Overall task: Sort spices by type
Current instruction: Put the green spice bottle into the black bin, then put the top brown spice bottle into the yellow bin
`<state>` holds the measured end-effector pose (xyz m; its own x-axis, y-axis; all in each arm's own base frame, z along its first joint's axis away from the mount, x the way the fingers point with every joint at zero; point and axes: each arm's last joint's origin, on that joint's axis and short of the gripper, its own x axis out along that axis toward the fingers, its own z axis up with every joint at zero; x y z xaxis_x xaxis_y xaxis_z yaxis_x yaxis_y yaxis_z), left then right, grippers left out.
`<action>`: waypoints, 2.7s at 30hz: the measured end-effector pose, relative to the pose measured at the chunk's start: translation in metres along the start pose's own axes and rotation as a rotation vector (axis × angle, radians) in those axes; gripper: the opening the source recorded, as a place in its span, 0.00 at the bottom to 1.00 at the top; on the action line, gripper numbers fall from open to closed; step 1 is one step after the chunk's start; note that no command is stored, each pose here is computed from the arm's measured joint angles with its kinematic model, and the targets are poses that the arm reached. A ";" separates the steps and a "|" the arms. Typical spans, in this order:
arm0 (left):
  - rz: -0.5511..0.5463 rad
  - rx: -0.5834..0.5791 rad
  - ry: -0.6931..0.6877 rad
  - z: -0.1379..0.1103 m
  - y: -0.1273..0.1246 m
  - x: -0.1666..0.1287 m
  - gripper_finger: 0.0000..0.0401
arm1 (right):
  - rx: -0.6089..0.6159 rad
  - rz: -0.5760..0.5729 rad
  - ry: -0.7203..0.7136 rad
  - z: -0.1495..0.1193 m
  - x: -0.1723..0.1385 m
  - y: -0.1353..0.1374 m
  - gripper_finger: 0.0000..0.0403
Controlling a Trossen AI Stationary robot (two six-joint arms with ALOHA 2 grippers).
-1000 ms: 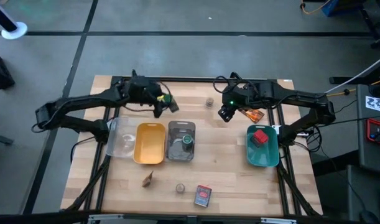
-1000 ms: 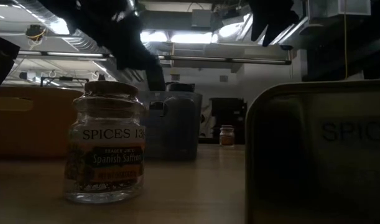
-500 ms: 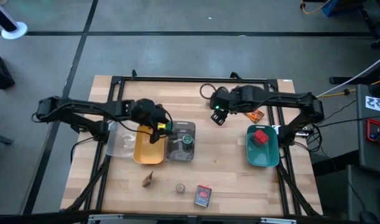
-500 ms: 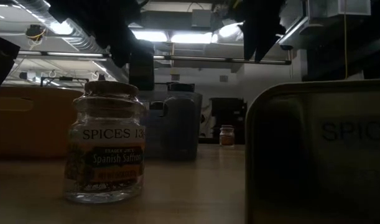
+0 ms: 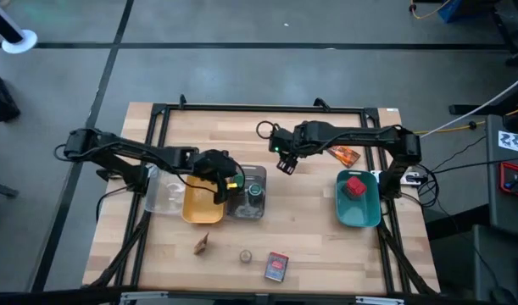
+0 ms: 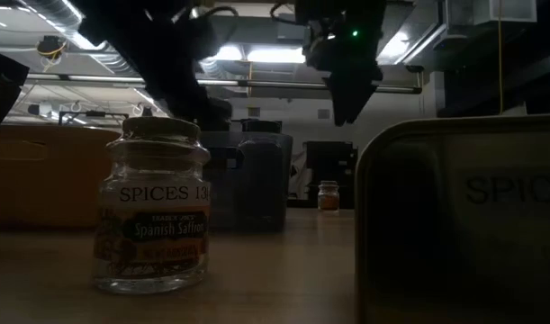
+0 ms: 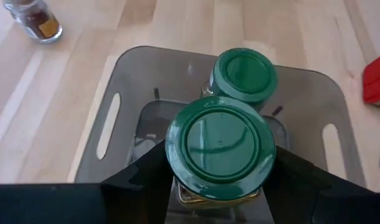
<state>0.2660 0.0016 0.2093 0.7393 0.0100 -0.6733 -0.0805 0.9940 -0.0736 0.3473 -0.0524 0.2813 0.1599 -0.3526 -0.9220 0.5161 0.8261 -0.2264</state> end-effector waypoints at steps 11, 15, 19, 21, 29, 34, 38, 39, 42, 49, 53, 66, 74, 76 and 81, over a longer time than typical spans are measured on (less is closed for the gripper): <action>0.007 0.044 0.061 -0.009 0.001 0.031 0.50 | 0.056 0.065 0.006 0.024 0.035 -0.029 0.68; 0.007 0.055 0.061 -0.009 0.001 0.033 0.51 | 0.085 0.088 0.026 0.029 0.050 -0.036 0.68; 0.005 0.052 0.088 -0.012 0.001 0.032 0.54 | 0.100 0.091 0.061 0.032 0.064 -0.041 0.68; 0.008 0.042 0.112 -0.013 0.001 0.032 0.57 | 0.094 0.093 0.077 0.033 0.071 -0.043 0.68; 0.008 0.032 0.108 -0.008 0.001 0.030 0.63 | 0.065 0.080 0.083 0.038 0.093 -0.042 0.68; 0.007 0.033 0.098 -0.007 0.001 0.027 0.63 | 0.070 0.063 0.087 0.040 0.101 -0.051 0.68; 0.005 0.034 0.072 -0.003 0.000 0.018 0.63 | 0.100 0.053 0.089 0.042 0.109 -0.062 0.68; 0.004 0.034 0.062 -0.001 0.000 0.015 0.63 | 0.107 0.051 0.092 0.043 0.112 -0.064 0.68; 0.002 0.034 0.045 0.001 0.000 0.006 0.63 | 0.132 0.066 0.095 0.044 0.118 -0.073 0.68; -0.002 0.029 0.007 0.006 0.000 -0.014 0.63 | 0.156 0.125 0.122 0.045 0.131 -0.078 0.68; -0.004 0.032 -0.013 0.007 -0.001 -0.023 0.63 | 0.153 0.133 0.119 0.045 0.132 -0.076 0.67; -0.007 0.034 -0.058 0.009 -0.001 -0.050 0.63 | 0.150 0.145 0.139 0.044 0.130 -0.076 0.36; -0.004 0.073 -0.121 0.012 0.000 -0.072 0.63 | 0.166 0.239 0.056 0.052 0.129 -0.074 0.34; 0.001 0.072 -0.144 0.012 0.001 -0.078 0.63 | 0.168 0.252 0.044 0.054 0.130 -0.073 0.32; 0.006 0.067 -0.185 0.013 0.003 -0.090 0.63 | 0.146 0.237 0.042 0.053 0.130 -0.074 0.30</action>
<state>0.2077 0.0048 0.2795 0.8499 0.0296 -0.5261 -0.0449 0.9989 -0.0163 0.3749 -0.1825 0.1952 0.2566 -0.1361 -0.9569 0.5845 0.8103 0.0415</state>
